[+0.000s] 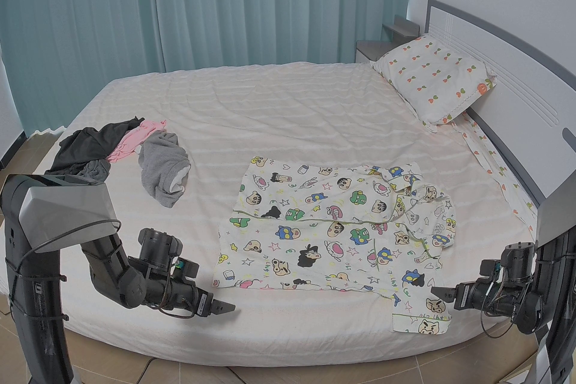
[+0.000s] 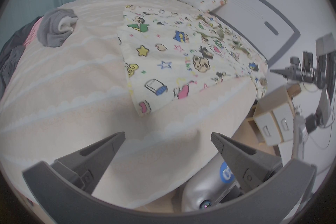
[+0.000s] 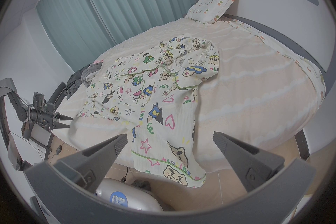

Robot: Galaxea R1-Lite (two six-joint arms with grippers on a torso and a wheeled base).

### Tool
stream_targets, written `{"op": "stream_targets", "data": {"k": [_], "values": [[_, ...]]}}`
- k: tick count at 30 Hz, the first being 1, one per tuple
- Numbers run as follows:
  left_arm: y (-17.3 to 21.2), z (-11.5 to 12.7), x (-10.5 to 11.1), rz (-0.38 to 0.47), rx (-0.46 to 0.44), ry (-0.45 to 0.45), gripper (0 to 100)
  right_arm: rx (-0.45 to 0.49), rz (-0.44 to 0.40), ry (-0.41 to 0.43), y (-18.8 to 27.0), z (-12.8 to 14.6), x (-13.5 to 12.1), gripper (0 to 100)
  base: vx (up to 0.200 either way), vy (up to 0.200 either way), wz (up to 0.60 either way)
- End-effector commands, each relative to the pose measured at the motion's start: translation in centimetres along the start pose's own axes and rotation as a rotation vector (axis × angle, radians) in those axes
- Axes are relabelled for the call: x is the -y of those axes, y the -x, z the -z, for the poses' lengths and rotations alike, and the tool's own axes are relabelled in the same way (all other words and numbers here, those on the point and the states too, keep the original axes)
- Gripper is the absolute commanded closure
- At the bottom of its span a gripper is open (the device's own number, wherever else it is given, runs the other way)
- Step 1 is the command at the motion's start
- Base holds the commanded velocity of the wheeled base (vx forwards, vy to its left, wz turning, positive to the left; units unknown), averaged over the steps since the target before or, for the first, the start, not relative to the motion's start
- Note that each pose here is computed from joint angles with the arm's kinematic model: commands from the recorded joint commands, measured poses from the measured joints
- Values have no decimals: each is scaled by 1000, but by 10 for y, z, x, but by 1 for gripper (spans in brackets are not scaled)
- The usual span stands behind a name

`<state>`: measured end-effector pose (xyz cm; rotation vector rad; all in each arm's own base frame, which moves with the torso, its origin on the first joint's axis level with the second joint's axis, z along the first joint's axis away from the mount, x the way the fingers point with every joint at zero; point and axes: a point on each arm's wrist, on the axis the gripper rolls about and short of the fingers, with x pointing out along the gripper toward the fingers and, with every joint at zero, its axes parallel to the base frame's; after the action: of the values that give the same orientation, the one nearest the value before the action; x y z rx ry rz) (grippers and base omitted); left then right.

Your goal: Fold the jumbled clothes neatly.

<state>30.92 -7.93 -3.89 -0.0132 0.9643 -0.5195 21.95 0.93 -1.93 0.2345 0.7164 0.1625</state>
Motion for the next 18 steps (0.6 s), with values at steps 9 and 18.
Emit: {"op": "stream_targets", "data": {"k": [9,18], "values": [[-16,-38,8,20,112,157,0,-6,0,-1,2,2,0,0,0,0,0],[-46,-37,14,-69,94,146,0,-4,-1,1,3,1,-1,0,0,0,0]]}}
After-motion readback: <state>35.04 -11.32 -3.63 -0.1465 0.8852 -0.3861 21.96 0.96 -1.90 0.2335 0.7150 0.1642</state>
